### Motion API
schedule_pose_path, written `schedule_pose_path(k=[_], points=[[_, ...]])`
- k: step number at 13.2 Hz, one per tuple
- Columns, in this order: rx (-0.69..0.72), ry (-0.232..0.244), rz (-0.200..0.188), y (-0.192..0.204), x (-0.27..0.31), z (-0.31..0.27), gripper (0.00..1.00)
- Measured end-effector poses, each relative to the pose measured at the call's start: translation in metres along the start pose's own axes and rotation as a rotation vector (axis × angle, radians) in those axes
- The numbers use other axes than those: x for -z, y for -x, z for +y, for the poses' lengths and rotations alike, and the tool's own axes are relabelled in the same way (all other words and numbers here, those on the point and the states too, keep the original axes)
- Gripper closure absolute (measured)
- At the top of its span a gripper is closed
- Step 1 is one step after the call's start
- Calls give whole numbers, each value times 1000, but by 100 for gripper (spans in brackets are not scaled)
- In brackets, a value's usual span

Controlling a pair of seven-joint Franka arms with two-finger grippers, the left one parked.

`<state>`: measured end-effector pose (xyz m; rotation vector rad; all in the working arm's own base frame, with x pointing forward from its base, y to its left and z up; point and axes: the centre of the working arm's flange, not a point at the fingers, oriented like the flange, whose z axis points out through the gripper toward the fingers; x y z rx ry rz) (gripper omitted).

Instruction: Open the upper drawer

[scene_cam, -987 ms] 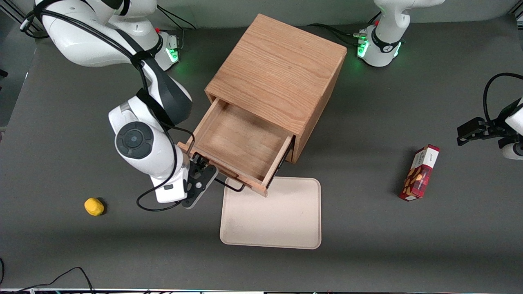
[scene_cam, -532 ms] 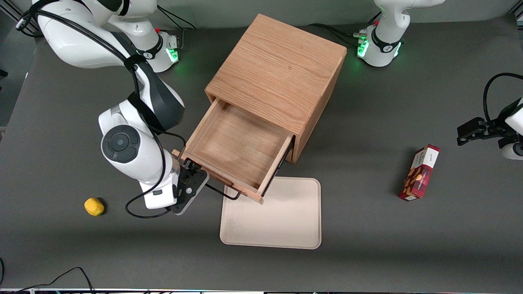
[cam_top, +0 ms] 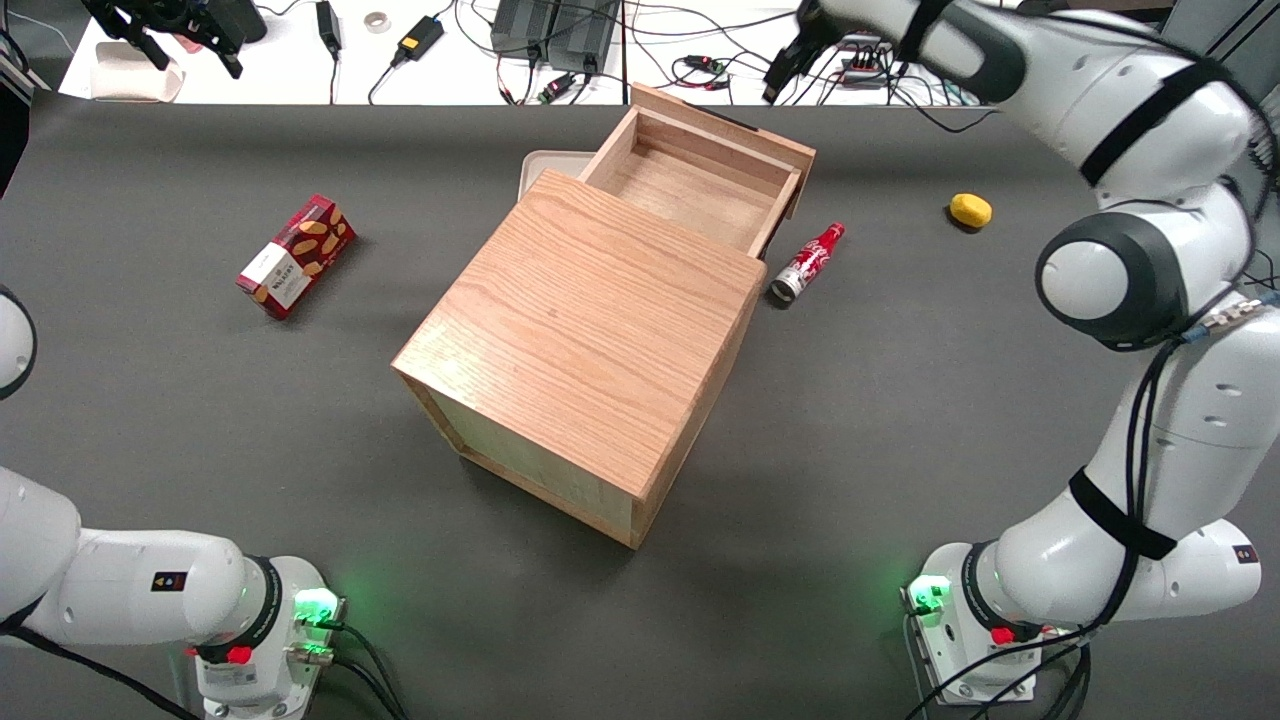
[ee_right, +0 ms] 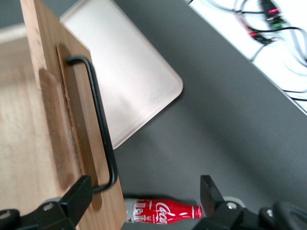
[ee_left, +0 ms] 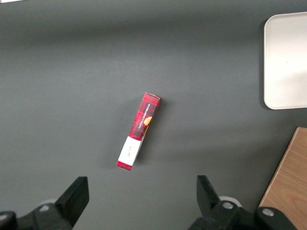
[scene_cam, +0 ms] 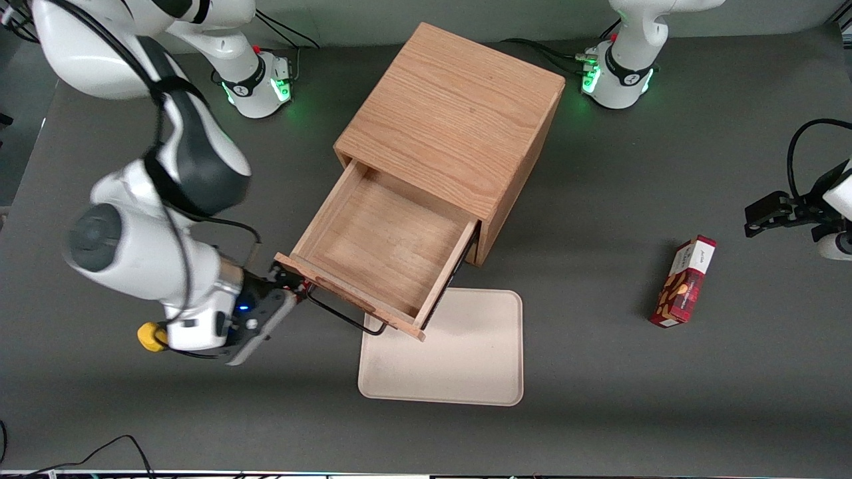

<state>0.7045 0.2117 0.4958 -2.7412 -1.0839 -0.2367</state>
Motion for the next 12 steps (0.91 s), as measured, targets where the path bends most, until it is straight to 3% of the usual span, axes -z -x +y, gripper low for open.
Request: schedule_pose_path(k=[2, 4, 8, 9, 12], points=[[-85, 8, 46, 27, 55, 21, 0], [-165, 45, 33, 65, 103, 27, 0], [-612, 75, -83, 140, 165, 0, 0], [-703, 101, -115, 152, 175, -11, 0], [-810, 188, -175, 183, 181, -26, 0]])
